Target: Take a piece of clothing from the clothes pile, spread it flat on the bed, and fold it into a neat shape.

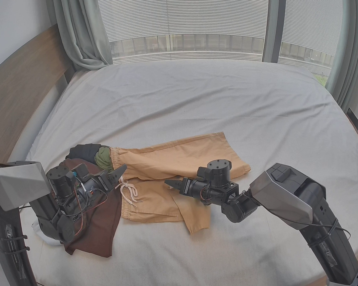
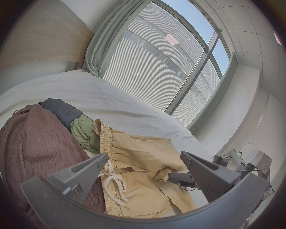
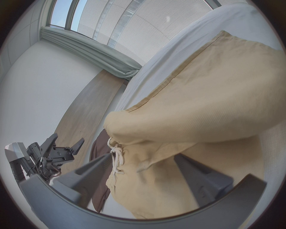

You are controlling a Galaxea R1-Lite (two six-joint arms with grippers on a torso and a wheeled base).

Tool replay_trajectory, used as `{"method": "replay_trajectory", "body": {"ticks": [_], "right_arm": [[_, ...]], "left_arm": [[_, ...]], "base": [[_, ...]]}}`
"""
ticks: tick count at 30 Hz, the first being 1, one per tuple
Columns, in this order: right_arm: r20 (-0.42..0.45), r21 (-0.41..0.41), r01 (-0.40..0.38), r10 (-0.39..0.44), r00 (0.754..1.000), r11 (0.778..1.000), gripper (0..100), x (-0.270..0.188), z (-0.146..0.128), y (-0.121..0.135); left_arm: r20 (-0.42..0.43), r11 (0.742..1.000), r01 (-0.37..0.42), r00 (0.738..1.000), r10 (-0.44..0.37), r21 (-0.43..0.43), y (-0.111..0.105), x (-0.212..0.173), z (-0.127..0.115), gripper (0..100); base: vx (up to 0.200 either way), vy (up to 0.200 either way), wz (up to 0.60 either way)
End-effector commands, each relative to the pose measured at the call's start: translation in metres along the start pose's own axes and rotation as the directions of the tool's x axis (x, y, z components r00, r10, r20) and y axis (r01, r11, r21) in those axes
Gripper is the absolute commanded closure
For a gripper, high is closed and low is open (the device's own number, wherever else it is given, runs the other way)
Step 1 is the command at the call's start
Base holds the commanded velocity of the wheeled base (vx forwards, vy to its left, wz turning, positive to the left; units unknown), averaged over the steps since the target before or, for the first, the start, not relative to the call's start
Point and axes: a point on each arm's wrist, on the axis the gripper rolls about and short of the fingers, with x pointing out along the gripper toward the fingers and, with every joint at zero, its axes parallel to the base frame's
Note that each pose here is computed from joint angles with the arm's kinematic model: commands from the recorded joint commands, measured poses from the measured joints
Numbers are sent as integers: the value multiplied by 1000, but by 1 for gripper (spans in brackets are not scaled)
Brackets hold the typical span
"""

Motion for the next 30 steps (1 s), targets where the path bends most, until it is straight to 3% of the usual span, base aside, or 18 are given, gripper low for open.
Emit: {"method": "replay_trajectory", "body": {"ticks": [1, 11, 17, 22, 30], "right_arm": [[7, 3, 10, -10, 1000, 1000, 100, 3, -3, -6], [8, 14, 25, -25, 1000, 1000, 100, 2, -4, -12], [35, 19, 81, -82, 996, 996, 100, -7, -6, -13], [65, 37, 129, -131, 989, 991, 100, -34, 15, -15], [136, 82, 217, -227, 964, 973, 100, -79, 50, -48]], "left_arm": [[1, 1000, 0, 1000, 0, 0, 0, 1, 0, 0], [3, 1000, 1, 1000, -1, -1, 0, 1, 0, 0], [8, 1000, 2, 1000, -2, -6, 0, 1, 2, 0], [9, 1000, 4, 1000, -4, -5, 0, 2, 1, 0], [7, 1000, 5, 1000, -5, -5, 0, 2, 1, 0]], "base": [[0, 0, 0], [0, 0, 0], [0, 0, 0], [0, 0, 0], [0, 0, 0]]}}
